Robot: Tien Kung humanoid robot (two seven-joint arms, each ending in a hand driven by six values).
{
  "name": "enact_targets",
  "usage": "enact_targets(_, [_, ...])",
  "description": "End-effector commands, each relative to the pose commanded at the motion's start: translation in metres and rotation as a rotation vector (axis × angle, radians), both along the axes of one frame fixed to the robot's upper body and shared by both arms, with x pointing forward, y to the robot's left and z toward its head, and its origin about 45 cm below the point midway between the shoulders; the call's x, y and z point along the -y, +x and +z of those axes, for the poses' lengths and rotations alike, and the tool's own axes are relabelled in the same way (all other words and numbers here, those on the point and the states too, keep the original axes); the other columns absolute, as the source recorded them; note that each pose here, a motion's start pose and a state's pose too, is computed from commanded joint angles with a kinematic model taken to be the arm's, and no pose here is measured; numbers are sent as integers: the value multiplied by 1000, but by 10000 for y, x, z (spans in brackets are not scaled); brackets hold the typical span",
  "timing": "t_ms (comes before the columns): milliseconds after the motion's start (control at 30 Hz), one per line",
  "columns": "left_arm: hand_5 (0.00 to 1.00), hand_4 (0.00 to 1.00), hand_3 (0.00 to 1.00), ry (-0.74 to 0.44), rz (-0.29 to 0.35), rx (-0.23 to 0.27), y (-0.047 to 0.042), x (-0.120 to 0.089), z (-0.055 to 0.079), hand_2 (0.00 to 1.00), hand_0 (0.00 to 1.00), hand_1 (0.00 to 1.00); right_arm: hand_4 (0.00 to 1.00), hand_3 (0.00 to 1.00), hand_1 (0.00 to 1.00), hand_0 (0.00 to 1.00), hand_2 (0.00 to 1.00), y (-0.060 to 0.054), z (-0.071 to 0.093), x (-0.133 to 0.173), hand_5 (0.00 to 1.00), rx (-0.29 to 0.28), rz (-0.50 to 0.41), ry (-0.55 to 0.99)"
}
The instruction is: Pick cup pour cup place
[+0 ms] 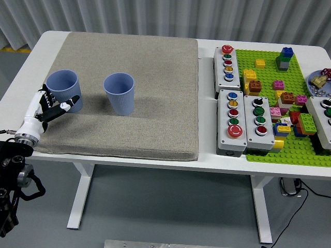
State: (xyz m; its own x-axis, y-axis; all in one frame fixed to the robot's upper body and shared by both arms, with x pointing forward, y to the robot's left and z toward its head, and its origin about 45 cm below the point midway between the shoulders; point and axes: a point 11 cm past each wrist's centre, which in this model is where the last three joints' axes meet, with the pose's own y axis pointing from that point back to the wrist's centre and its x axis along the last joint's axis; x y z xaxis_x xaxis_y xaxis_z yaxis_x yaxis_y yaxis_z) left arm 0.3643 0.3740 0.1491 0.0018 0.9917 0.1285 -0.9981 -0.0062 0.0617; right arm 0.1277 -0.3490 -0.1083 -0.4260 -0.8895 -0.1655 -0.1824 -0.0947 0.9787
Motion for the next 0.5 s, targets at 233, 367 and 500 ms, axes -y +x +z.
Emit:
enact_targets(233, [330, 959, 998, -4, 8, -5, 42, -9, -12, 998, 897, 904, 122, 600, 696, 732, 744, 13, 4, 2, 256, 3, 0, 0])
enact_targets(367, [330, 959, 998, 1, 3, -9, 94, 21, -14, 998, 897, 904, 122, 600, 696, 732, 744, 33, 9, 1, 256, 6, 0, 0])
enact_targets(500, [338, 961, 998, 1, -2, -16, 115, 59, -37, 998, 897, 904, 123, 600, 696, 732, 745, 45, 13, 0, 257, 7, 2, 0])
